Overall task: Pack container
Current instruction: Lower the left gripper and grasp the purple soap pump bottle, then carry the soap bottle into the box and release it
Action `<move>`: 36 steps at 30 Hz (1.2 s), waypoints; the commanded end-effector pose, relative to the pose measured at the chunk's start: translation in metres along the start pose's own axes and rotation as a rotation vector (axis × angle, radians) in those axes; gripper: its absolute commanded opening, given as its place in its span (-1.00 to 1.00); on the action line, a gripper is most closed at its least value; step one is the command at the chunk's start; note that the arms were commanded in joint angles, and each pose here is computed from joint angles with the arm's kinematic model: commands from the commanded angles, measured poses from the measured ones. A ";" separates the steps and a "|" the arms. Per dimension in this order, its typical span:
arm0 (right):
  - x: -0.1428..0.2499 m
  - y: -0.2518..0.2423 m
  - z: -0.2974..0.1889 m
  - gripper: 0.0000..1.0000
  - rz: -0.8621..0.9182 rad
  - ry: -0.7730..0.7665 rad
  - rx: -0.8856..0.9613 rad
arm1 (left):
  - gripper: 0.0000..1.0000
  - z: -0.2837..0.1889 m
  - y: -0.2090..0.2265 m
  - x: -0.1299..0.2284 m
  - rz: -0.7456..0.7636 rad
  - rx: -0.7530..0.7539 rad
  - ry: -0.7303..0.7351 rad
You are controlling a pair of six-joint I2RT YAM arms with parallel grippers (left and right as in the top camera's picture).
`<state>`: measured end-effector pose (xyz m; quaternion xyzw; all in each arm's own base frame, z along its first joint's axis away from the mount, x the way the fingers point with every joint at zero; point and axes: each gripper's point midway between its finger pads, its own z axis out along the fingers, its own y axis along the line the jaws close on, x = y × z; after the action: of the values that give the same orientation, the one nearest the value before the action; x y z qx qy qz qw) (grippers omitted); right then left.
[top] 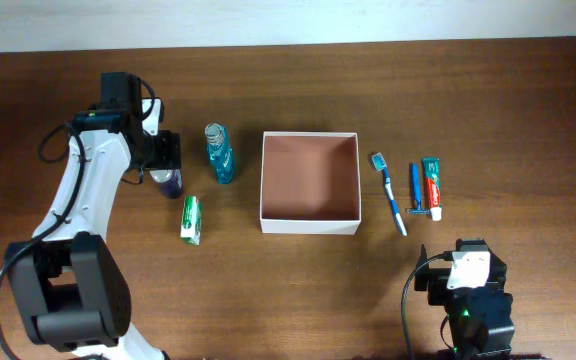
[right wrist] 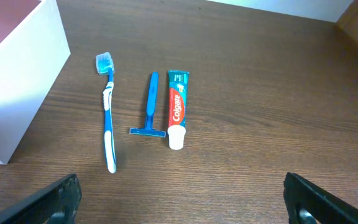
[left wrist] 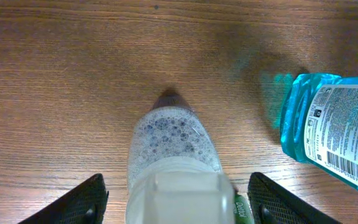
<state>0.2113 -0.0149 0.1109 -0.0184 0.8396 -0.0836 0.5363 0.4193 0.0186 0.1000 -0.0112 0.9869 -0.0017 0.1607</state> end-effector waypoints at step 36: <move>0.002 -0.001 0.001 0.98 0.014 0.002 0.004 | -0.88 -0.257 -0.077 -0.004 0.178 0.125 -0.595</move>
<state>0.2113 -0.0149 0.1109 -0.0183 0.8396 -0.0837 0.5363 0.3627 -0.0338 0.2944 0.0506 0.9256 -0.0241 0.3744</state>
